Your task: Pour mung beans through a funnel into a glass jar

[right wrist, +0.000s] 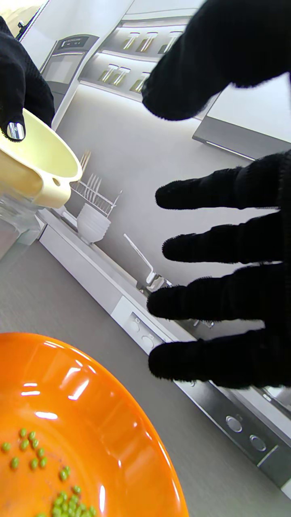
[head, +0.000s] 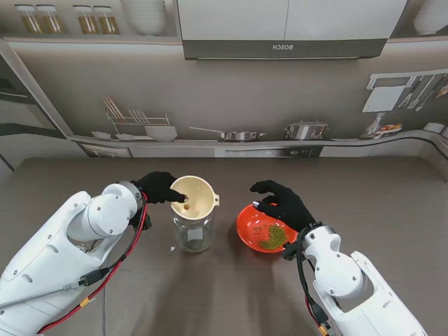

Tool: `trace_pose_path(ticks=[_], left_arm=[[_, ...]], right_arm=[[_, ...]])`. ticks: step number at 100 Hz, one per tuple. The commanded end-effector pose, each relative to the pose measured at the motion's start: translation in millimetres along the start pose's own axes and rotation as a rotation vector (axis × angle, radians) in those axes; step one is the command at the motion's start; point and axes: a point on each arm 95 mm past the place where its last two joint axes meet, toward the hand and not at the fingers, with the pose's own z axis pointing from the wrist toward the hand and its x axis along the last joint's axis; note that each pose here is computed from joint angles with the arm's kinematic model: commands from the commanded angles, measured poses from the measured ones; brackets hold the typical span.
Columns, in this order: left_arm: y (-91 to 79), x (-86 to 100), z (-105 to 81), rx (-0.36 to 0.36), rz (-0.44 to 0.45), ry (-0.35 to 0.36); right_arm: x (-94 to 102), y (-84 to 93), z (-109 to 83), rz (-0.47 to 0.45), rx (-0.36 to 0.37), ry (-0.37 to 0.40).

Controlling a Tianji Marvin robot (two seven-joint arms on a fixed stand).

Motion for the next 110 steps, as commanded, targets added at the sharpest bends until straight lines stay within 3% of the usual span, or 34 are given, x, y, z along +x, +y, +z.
trace_pose_path(ticks=[1, 52, 88, 110], left_arm=[[0.1, 1.0, -0.5, -0.016, 0.000, 0.003], [-1.1, -2.7, -0.9, 0.004, 0.097, 0.019], [5.7, -11.7, -4.5, 0.057, 0.063, 0.083], [7.7, -17.0, -8.2, 0.066, 0.079, 0.075]], right_arm=[[1.1, -4.5, -0.3, 0.009, 0.019, 0.004], [0.2, -4.1, 0.6, 0.013, 0.017, 0.003], [-0.4, -5.2, 0.7, 0.014, 0.022, 0.002], [-0.5, -6.1, 0.8, 0.017, 0.025, 0.002]])
